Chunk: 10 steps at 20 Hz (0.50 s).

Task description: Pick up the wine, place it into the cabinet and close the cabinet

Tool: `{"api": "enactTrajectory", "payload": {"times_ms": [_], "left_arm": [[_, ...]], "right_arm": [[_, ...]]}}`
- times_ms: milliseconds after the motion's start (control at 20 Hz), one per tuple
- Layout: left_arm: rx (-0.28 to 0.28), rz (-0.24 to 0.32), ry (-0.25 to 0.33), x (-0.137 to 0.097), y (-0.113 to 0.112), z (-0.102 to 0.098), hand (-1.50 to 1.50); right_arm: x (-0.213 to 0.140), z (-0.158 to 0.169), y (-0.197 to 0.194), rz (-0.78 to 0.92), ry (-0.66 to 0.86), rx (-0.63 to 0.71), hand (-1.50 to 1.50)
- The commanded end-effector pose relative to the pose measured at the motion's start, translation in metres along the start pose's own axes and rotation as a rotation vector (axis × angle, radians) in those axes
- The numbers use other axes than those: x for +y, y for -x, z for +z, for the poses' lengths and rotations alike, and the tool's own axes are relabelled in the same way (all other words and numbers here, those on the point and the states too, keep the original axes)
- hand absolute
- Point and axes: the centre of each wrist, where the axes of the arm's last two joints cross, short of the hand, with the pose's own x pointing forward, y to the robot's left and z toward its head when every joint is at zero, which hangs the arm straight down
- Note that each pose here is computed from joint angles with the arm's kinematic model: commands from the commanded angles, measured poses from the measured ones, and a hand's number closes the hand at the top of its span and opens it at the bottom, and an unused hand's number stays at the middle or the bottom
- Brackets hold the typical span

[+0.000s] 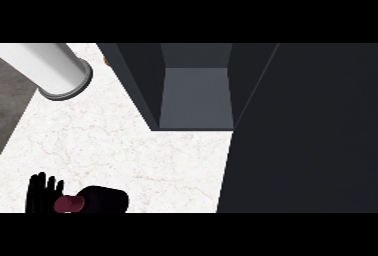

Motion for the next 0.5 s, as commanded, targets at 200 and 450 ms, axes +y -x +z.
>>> {"api": "enactTrajectory", "payload": {"times_ms": [200,450], "left_arm": [[0.043,0.015,-0.018,0.001,0.036,0.003,-1.5],[0.061,0.019,-0.008,0.025,0.063,0.001,-1.5]], "right_arm": [[-0.003,0.017,-0.017,-0.049,-0.058,-0.004,-1.5],[0.0,0.028,-0.014,-0.026,-0.057,-0.005,-1.5]]}}
